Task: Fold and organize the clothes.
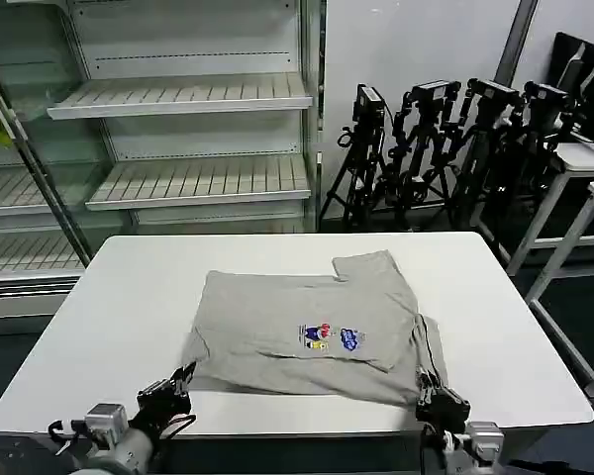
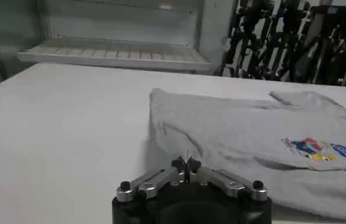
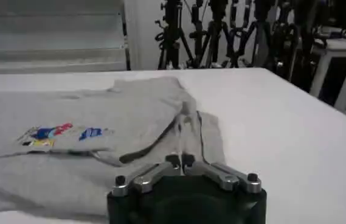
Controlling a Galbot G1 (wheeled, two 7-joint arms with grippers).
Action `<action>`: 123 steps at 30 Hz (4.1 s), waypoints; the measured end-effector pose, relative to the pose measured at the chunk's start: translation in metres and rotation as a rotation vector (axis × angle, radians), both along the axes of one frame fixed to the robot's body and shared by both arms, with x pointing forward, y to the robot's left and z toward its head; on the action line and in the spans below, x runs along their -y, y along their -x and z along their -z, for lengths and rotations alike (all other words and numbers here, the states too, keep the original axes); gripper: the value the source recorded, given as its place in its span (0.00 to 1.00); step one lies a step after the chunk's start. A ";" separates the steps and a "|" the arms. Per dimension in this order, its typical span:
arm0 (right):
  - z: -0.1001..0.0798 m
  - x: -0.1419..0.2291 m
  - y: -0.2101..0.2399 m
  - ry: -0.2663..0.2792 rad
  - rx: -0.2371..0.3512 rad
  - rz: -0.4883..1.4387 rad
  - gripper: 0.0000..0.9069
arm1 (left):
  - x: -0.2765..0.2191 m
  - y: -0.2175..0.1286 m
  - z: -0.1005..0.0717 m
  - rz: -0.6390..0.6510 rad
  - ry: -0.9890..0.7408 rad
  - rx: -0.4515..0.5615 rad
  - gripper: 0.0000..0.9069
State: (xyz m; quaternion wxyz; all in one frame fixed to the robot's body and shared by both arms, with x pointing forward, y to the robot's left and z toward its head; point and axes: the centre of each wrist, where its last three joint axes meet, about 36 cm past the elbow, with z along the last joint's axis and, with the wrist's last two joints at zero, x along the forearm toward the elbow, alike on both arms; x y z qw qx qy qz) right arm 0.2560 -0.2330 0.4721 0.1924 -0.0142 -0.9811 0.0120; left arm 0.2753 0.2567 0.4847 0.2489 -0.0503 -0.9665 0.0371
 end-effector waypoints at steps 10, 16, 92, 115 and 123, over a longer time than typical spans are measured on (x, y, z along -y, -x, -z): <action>-0.019 0.006 -0.002 0.038 0.056 0.017 1.00 | -0.001 0.006 -0.005 0.009 -0.025 0.003 1.00; -0.029 0.009 -0.020 0.045 0.113 0.026 1.00 | -0.008 -0.006 -0.015 0.006 -0.049 0.048 1.00; 0.054 -0.012 -0.398 -0.092 -0.174 0.031 0.00 | 0.001 -0.292 0.055 -0.017 -0.125 -0.067 0.06; 0.009 -0.015 -0.350 -0.192 0.161 0.016 0.00 | -0.023 -0.260 0.019 -0.007 -0.016 -0.018 0.06; -0.006 0.004 -0.306 -0.192 0.241 0.003 0.00 | -0.028 -0.237 -0.003 0.017 -0.006 0.032 0.06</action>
